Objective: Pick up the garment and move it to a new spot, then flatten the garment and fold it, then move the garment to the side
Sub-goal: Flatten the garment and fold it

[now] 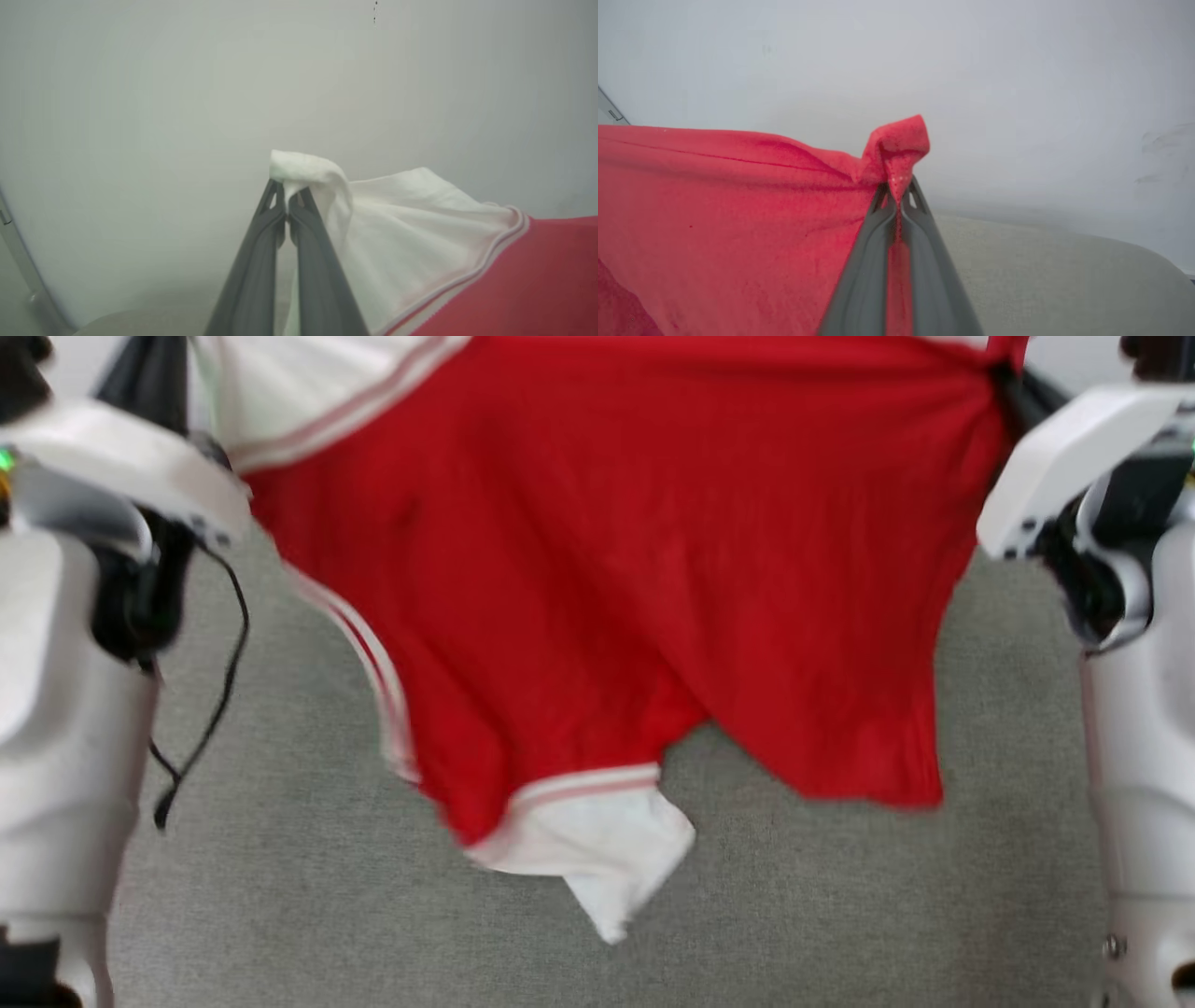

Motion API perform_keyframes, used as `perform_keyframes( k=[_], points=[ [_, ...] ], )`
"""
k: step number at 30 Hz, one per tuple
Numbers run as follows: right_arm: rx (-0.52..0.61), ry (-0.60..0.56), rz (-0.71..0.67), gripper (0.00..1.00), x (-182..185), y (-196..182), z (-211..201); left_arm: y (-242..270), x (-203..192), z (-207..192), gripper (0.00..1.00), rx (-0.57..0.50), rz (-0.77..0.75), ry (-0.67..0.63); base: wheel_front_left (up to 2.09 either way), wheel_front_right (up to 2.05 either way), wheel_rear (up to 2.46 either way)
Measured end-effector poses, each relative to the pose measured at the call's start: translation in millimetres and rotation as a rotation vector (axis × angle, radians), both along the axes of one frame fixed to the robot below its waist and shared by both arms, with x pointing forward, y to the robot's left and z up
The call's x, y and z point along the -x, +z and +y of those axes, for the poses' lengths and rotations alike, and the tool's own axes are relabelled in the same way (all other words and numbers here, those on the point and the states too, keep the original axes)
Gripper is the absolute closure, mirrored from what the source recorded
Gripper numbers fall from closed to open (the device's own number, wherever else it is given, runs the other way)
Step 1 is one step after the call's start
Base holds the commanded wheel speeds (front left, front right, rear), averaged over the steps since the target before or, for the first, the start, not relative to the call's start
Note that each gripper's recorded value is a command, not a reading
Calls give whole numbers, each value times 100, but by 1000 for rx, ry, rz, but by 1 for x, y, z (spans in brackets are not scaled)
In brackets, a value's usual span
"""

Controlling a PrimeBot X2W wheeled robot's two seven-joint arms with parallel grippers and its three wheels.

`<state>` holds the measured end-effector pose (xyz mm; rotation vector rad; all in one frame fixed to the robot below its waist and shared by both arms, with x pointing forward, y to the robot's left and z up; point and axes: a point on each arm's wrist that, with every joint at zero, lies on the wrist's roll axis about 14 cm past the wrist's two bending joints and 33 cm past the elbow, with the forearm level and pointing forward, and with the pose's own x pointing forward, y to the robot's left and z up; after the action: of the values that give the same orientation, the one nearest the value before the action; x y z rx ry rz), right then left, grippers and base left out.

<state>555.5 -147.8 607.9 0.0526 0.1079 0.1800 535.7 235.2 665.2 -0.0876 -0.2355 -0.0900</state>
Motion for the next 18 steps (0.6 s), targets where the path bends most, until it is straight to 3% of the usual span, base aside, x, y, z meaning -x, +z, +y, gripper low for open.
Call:
perform_keyframes(
  k=[12, 18],
  points=[
    [-37, -51, -295, 100, -87, 93, -5, 110, -87, 2, 100, -64, -278, 33, 0, 0, 0],
    [-34, -65, -371, 100, -125, 107, -6, 119, -127, 2, 100, -71, -338, 35, 0, 0, 0]
  ],
)
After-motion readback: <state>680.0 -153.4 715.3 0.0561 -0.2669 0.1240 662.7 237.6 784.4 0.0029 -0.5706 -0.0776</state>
